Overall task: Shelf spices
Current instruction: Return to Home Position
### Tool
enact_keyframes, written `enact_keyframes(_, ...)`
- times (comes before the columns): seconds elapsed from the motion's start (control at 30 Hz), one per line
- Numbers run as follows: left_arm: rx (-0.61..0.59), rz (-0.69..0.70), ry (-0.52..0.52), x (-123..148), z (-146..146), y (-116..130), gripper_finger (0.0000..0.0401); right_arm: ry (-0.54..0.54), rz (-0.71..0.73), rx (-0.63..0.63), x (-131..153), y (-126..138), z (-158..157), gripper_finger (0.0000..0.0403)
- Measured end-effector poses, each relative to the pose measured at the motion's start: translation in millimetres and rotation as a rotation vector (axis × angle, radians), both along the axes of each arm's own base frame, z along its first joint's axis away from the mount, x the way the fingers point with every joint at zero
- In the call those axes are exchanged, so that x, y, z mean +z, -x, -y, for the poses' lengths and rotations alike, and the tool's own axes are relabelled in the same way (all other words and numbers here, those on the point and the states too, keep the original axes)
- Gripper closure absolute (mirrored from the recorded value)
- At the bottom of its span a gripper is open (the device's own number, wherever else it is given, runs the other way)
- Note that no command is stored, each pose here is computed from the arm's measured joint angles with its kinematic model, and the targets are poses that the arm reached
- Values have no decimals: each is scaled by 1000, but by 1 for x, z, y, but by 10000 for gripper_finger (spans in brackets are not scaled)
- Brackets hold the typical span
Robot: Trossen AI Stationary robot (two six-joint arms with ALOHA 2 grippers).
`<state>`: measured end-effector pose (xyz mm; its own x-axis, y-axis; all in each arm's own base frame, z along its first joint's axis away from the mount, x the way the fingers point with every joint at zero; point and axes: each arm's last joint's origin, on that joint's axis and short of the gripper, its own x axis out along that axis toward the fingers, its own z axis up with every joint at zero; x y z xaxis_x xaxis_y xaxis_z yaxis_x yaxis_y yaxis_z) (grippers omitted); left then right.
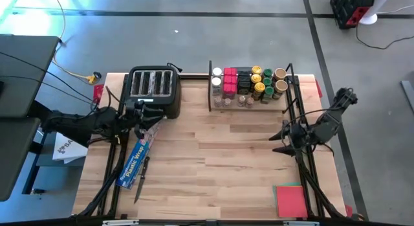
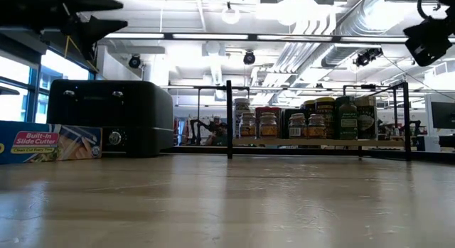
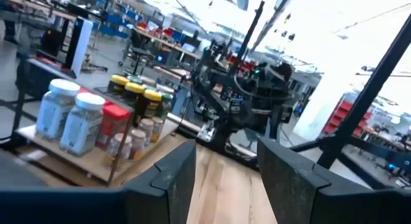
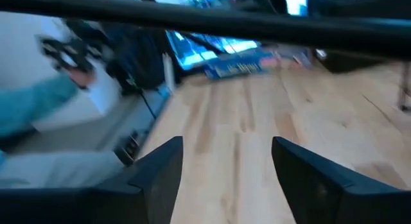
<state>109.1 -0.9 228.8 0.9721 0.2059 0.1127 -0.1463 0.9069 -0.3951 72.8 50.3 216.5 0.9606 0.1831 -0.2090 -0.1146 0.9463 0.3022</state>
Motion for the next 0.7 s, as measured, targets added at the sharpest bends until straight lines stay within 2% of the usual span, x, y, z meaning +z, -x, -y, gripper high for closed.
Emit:
enact_keyframes(0.17, 4, -17, 5, -10, 0, 2, 241, -47, 162, 34, -14, 1, 4, 209)
enact_keyframes(0.4, -2, -64, -30, -15, 0, 2, 241, 55, 215, -6, -19, -5, 16, 277)
enact_keyframes(0.5, -38, -74, -63, -16, 0, 1, 241, 90, 221, -26, -19, -8, 22, 288)
enact_keyframes(0.7, -2, -111, -64, -19, -8, 3, 241, 112, 223, -56, -19, -12, 35, 291)
